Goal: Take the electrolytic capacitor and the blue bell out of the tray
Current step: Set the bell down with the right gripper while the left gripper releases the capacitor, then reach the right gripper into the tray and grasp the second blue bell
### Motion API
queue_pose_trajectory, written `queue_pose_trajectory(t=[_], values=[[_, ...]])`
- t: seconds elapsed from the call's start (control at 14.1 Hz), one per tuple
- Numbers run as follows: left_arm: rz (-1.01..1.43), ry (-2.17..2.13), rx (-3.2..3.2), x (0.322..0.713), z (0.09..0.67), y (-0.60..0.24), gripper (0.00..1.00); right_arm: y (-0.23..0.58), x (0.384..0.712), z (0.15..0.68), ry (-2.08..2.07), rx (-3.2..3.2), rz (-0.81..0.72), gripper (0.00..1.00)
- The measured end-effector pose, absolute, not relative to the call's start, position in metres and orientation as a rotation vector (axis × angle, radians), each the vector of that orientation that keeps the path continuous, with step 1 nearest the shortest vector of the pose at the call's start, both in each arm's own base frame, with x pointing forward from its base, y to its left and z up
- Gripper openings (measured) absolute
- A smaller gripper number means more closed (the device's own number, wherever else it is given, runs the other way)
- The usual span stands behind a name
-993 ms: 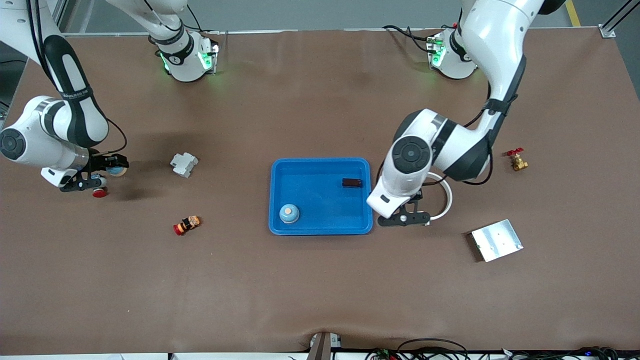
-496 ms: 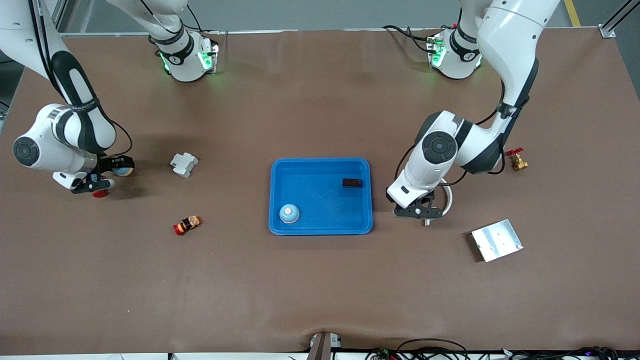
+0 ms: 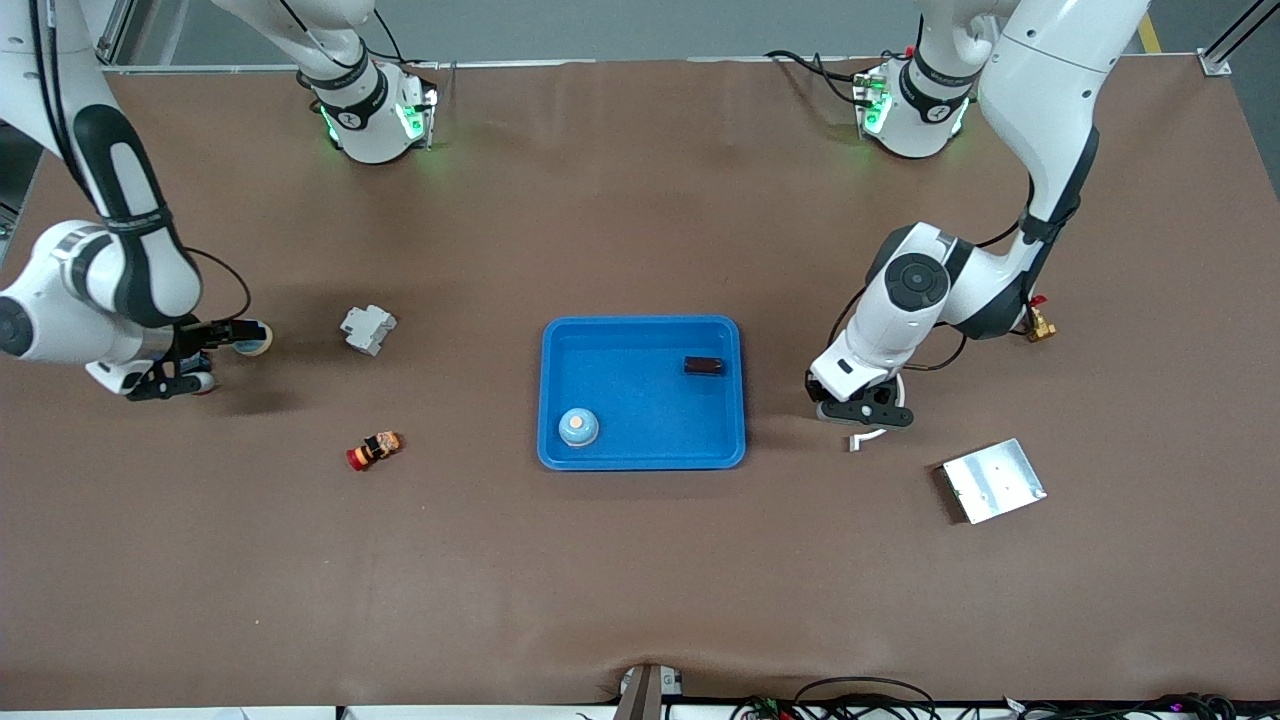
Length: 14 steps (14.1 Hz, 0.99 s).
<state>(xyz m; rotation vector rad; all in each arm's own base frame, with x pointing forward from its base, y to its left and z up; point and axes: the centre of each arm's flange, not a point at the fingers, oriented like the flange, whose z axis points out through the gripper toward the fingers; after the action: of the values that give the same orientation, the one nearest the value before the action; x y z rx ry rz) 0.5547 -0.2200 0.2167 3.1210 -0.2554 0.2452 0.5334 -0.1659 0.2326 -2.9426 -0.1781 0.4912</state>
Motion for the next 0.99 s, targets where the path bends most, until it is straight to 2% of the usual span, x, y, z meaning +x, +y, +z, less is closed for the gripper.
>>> queue_pose_trajectory(t=[0.21, 0.43, 0.78, 0.99], values=[[0.300, -0.278, 3.082, 0.543, 0.209, -0.220, 0.34, -0.101, 0.578, 0.269, -0.047, -3.001, 0.447, 1.00], [0.340, -0.339, 3.061, 0.527, 0.195, -0.210, 0.34, 0.000, 0.607, 0.294, 0.110, -3.035, 0.379, 1.00], [0.371, -0.365, 3.073, 0.530, 0.191, -0.184, 0.34, 0.177, 0.628, 0.341, 0.511, -2.986, 0.257, 1.00], [0.364, -0.367, 3.076, 0.529, 0.189, -0.182, 0.34, 0.266, 0.626, 0.321, 0.674, -2.968, 0.256, 1.00]])
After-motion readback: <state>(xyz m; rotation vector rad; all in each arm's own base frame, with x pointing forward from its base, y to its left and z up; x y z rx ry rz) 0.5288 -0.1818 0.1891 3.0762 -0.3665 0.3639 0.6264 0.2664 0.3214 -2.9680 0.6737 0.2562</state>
